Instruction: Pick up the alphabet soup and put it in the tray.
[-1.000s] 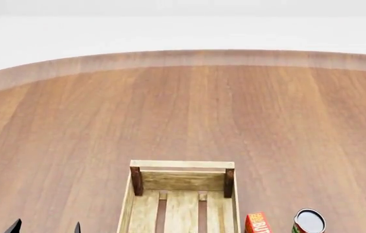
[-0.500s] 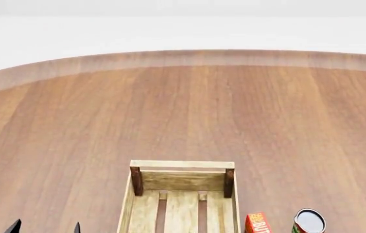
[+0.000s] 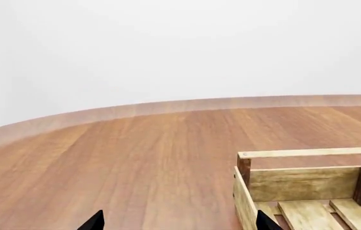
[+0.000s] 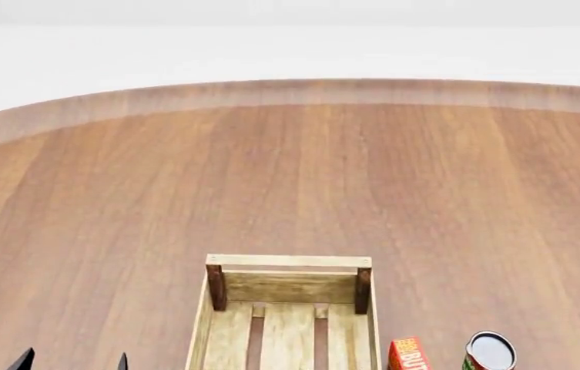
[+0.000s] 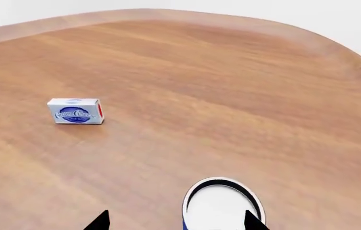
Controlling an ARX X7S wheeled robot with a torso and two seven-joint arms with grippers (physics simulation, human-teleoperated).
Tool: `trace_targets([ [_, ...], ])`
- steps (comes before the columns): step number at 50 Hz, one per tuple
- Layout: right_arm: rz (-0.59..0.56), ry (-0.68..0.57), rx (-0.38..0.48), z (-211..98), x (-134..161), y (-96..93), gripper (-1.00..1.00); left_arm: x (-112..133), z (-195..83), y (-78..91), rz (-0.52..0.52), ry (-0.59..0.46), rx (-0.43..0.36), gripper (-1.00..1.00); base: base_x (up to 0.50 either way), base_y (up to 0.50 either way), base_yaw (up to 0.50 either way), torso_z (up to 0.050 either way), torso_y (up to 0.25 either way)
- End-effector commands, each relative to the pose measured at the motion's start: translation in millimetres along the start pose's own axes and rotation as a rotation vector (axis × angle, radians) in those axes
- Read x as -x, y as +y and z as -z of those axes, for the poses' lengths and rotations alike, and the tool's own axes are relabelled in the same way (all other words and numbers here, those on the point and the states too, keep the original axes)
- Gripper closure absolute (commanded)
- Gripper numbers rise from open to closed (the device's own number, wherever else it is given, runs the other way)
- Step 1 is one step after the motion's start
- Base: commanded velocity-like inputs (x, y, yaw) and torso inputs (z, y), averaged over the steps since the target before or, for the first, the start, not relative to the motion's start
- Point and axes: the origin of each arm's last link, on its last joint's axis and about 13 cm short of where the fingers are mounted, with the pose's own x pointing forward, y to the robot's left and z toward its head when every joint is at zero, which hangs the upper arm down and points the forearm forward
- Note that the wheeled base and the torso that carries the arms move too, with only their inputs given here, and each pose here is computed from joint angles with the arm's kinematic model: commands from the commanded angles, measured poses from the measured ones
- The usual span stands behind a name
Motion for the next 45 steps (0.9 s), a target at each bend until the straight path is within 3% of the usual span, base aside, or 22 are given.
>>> trace_targets([
  [1, 0.023, 0.011, -0.015, 2, -3, -5.8, -1.00, 0, 0, 0.0, 0.000, 0.001, 0.001, -1.00, 0.00, 0.00, 0.00, 0.000, 0.000],
  [13, 0.021, 0.023, -0.008, 2, -9, -17.4, -1.00, 0, 0, -0.2, 0.000, 0.002, 0.000, -1.00, 0.00, 0.00, 0.00, 0.000, 0.000],
  [45, 0.041, 0.080, -0.021, 13, -14, -21.3, -1.00, 0, 0, -0.1, 0.001, -0.002, -0.003, -1.00, 0.00, 0.00, 0.00, 0.000, 0.000],
])
